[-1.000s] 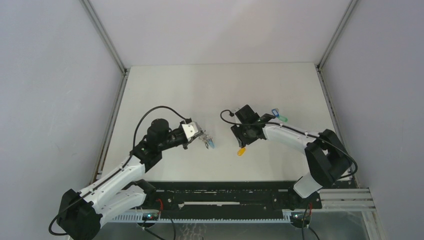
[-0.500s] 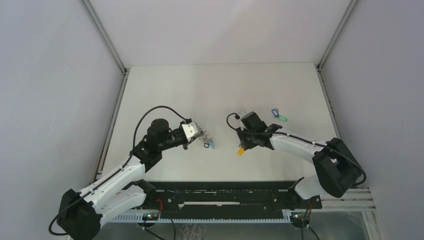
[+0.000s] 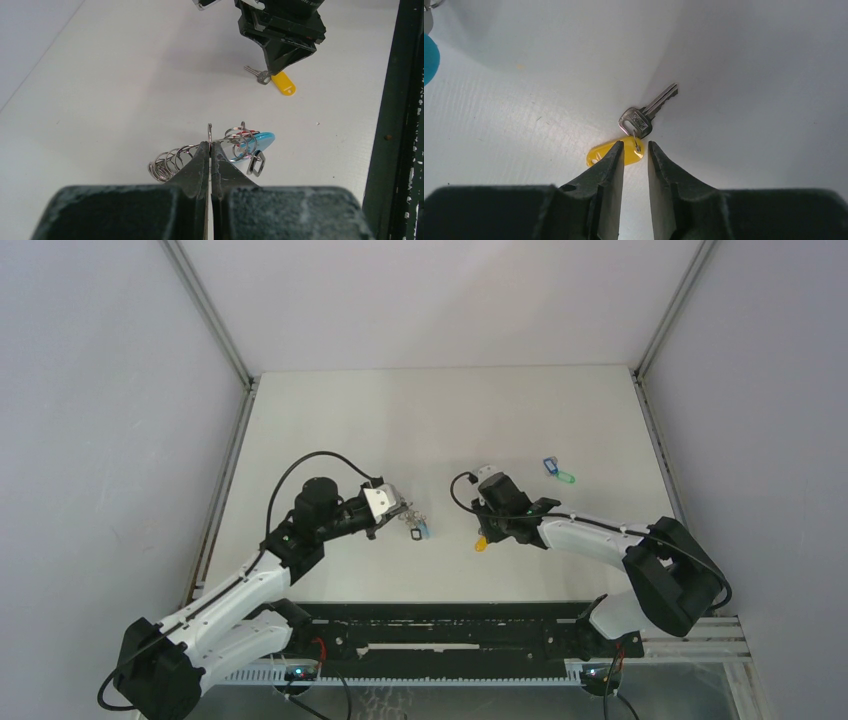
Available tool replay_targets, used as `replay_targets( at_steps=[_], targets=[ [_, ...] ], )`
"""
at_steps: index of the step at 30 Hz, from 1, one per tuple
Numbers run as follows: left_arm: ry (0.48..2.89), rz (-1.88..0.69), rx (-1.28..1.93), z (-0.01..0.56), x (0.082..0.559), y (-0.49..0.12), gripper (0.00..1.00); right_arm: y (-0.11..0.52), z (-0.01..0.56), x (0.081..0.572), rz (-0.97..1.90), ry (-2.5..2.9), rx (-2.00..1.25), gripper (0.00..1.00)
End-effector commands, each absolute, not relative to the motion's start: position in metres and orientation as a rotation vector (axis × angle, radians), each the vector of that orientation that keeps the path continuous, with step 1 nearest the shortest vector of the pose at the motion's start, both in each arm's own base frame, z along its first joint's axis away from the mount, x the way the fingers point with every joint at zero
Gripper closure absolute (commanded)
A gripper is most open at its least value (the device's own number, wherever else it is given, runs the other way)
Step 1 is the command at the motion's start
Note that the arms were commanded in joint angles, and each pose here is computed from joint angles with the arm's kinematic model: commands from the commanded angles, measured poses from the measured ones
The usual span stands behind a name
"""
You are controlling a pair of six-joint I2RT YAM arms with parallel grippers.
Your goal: Put the keys on the keyring
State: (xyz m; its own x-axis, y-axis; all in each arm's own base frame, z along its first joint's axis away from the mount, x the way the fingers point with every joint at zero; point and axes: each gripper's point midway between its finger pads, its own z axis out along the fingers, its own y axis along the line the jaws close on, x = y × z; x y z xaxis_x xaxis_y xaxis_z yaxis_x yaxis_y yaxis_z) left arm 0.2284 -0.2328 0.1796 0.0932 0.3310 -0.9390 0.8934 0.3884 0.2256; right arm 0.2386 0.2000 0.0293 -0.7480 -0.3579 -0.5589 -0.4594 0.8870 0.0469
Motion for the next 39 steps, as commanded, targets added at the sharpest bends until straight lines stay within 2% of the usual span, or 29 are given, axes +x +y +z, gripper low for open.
replay_targets(
  at_steps=[1, 5, 39],
  targets=[
    [1.413, -0.616, 1.141, 0.195, 0.230, -0.237, 1.00, 0.208, 0.036, 0.250, 0.257, 2.443, -0.542, 0.77],
    [1.413, -0.616, 1.143, 0.195, 0.230, -0.237, 1.00, 0.208, 0.032, 0.249, 0.255, 2.454, -0.551, 0.81],
    [1.407, -0.628, 1.151, 0.196, 0.229, -0.239, 1.00, 0.206, 0.021, 0.239, 0.245, 2.524, -0.569, 0.89]
  ],
)
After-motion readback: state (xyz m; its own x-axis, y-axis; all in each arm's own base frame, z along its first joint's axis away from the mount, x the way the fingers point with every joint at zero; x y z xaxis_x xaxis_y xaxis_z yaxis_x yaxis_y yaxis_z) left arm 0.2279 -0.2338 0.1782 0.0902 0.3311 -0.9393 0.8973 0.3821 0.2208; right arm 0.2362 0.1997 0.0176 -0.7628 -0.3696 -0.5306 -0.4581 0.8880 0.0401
